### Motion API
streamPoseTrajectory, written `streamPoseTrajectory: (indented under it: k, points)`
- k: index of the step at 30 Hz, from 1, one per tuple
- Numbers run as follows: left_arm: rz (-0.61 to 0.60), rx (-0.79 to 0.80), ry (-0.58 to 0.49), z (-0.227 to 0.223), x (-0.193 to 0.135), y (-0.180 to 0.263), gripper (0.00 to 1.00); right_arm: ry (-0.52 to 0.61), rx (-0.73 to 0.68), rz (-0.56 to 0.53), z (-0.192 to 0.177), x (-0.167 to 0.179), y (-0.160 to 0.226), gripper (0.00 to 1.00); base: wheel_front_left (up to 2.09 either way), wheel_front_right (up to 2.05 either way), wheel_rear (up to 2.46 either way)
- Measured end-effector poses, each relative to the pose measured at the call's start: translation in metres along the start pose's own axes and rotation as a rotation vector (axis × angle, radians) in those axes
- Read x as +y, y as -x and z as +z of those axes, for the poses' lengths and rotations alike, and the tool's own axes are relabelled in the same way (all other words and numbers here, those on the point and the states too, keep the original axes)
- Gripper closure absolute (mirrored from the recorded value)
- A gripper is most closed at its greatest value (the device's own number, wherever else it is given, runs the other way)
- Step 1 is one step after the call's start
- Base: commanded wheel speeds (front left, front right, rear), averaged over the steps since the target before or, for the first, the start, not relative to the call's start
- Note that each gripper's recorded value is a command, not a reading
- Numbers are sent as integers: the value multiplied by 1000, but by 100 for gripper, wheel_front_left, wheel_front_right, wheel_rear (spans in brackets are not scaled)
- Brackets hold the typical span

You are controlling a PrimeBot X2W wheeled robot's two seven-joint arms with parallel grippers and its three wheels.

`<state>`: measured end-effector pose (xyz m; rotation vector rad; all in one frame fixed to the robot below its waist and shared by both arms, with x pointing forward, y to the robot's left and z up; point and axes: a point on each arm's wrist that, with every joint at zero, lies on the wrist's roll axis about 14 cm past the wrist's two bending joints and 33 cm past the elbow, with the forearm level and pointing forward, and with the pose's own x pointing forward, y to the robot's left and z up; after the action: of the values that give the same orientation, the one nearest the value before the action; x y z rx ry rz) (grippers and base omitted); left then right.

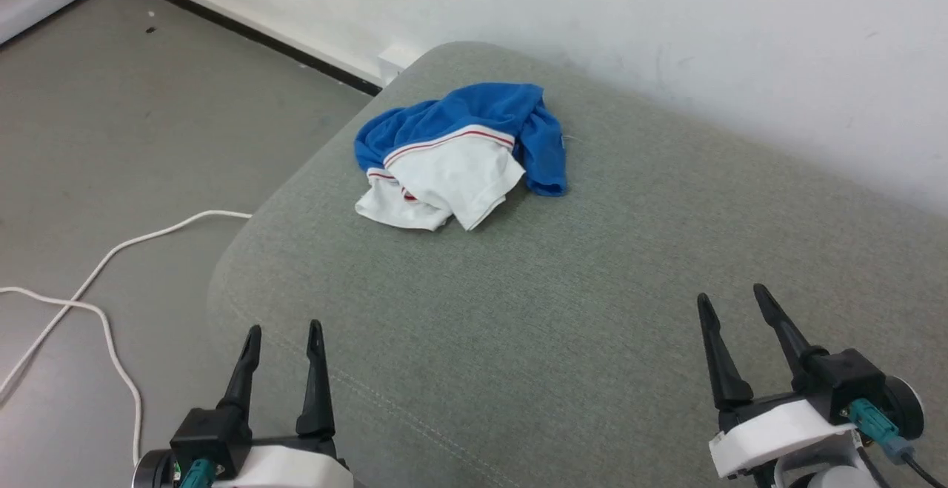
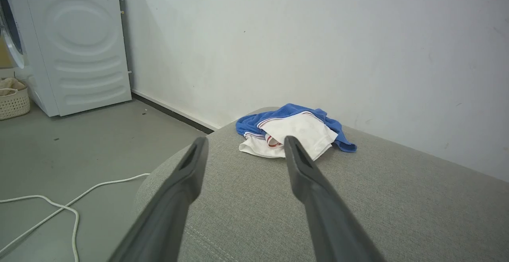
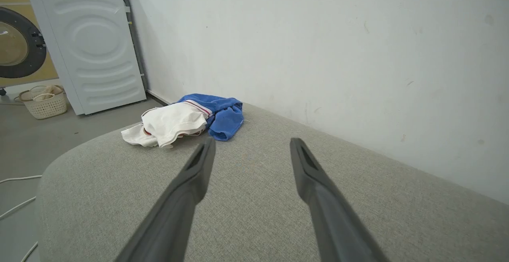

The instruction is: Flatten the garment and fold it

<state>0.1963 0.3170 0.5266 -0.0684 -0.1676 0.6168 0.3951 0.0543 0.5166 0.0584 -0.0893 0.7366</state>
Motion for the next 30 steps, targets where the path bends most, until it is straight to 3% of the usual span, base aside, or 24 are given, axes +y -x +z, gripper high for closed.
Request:
streamPoseTrajectory:
  k: [17, 24, 30]
  points:
    - [22, 1, -1, -1, 6, 5, 0, -9, -2, 21, -3, 6, -5, 0, 0, 0, 0]
    - [-9, -68, 73, 22, -5, -6, 0, -16, -1, 13, -5, 3, -6, 0, 0, 0, 0]
    - [-141, -211, -82, 83, -30, -49, 0, -15, -18, -1, 4, -3, -7, 0, 0, 0, 0]
